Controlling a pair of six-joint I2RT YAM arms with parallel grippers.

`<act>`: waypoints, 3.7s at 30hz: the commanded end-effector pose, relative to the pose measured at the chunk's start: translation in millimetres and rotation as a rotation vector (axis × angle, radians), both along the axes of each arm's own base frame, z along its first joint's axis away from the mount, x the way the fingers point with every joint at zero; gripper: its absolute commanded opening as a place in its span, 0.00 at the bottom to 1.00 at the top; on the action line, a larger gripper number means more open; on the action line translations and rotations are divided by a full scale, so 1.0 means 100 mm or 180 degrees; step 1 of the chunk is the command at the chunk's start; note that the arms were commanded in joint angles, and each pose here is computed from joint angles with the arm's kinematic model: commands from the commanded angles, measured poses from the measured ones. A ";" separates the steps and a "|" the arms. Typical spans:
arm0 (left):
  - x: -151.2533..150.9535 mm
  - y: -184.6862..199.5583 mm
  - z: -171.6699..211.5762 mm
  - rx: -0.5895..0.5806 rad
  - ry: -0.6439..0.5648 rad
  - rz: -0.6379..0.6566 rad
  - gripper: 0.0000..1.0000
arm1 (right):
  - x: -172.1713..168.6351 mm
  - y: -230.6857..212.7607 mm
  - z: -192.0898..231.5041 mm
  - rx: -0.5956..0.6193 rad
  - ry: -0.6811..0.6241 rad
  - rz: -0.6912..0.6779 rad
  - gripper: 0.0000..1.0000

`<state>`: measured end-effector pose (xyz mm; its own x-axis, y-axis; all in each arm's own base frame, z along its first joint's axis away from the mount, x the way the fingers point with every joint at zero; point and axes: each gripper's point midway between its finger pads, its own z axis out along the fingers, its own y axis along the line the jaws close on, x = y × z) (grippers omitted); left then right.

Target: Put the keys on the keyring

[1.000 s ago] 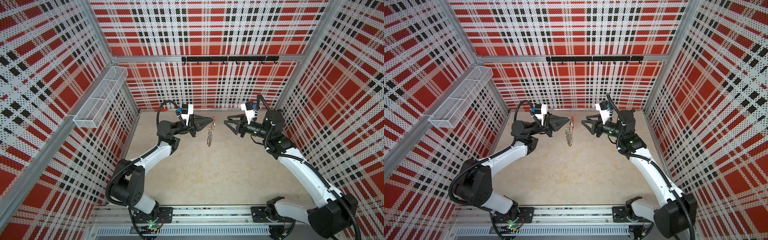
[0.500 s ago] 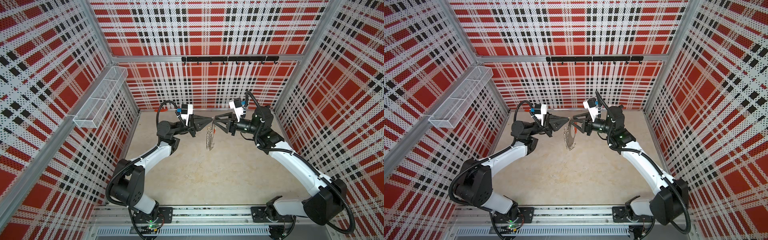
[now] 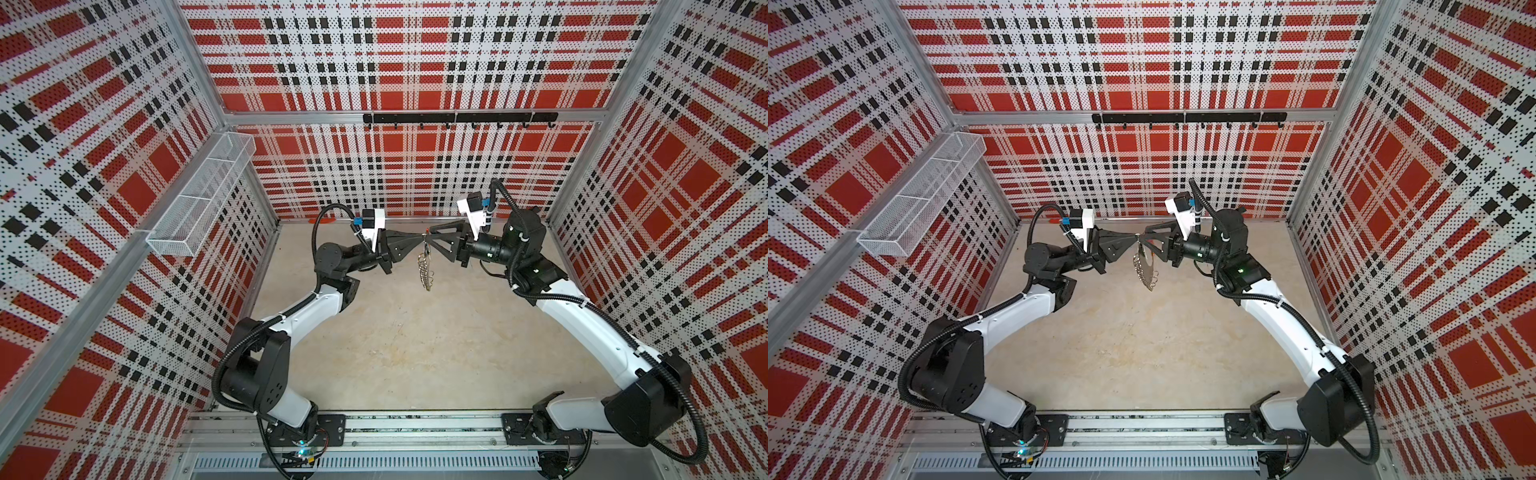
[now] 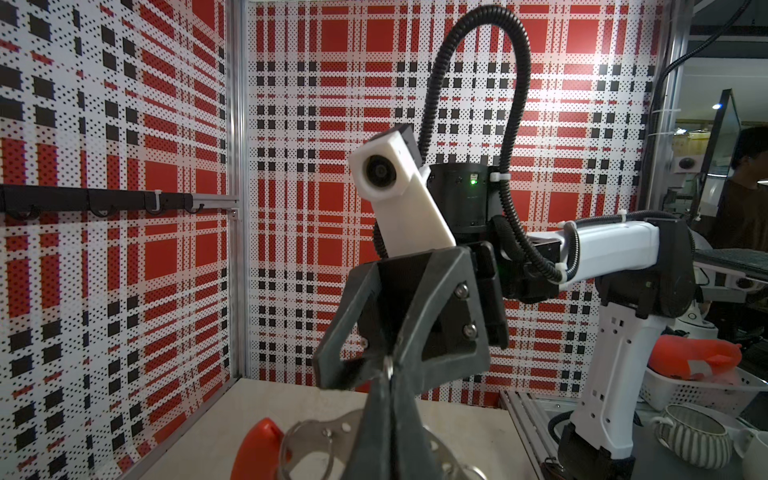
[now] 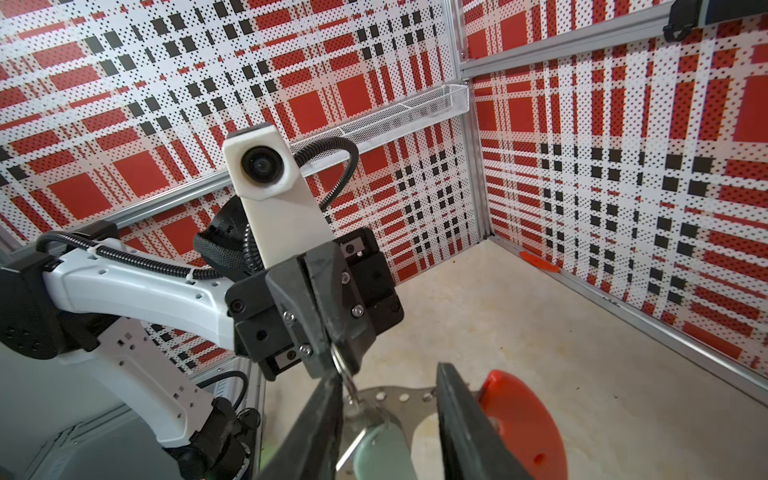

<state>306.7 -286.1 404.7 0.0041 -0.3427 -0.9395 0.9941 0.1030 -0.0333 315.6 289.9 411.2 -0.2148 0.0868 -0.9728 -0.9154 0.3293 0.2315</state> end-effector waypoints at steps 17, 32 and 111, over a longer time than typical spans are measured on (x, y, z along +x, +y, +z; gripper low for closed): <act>-0.02 0.08 0.19 -0.0035 -0.0169 0.0115 0.00 | 0.04 0.11 -0.08 -0.0082 0.0011 0.0170 0.37; -0.02 0.08 0.21 -0.0032 -0.0159 0.0078 0.00 | -0.01 0.19 -0.15 -0.0003 0.0128 0.0414 0.30; 0.24 1.16 -1.31 0.0664 0.0763 0.3129 0.46 | 1.50 -1.39 -3.01 0.0106 0.2541 -0.2260 0.60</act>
<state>335.7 -174.7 268.2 -0.0304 -0.1108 -0.9934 0.4451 0.8884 -0.1127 465.2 188.6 89.6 -0.7314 0.4460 -0.5159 -0.1294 0.6520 0.7471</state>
